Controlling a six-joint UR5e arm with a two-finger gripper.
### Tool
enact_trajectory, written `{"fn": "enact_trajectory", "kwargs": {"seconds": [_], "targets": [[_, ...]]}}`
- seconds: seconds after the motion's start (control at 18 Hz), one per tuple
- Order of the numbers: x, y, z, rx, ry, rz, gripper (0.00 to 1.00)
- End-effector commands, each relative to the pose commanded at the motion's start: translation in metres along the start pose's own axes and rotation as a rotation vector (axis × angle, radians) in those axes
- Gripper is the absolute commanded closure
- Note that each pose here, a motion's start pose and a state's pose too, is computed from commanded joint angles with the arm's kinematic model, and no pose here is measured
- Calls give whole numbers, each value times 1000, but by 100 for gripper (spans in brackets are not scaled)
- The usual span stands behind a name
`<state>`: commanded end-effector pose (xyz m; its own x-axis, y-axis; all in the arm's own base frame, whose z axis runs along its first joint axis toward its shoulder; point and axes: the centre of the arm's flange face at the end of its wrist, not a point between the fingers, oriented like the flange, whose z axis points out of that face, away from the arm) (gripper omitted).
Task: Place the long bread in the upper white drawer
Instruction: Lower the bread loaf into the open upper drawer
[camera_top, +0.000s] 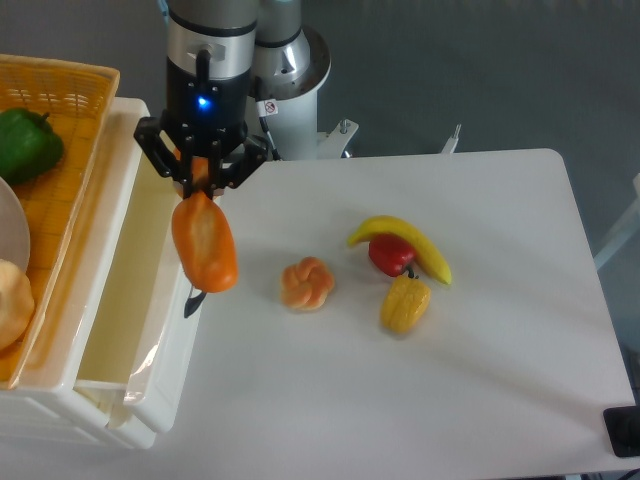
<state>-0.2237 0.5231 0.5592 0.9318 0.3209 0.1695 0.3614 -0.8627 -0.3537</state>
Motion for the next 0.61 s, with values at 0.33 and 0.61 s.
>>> {"fn": "enact_trajectory", "kwargs": {"seconds": [0.33,0.61], "targets": [[17,0,9,1,8,39,100],[21,3,20,11,9,59,100]]}}
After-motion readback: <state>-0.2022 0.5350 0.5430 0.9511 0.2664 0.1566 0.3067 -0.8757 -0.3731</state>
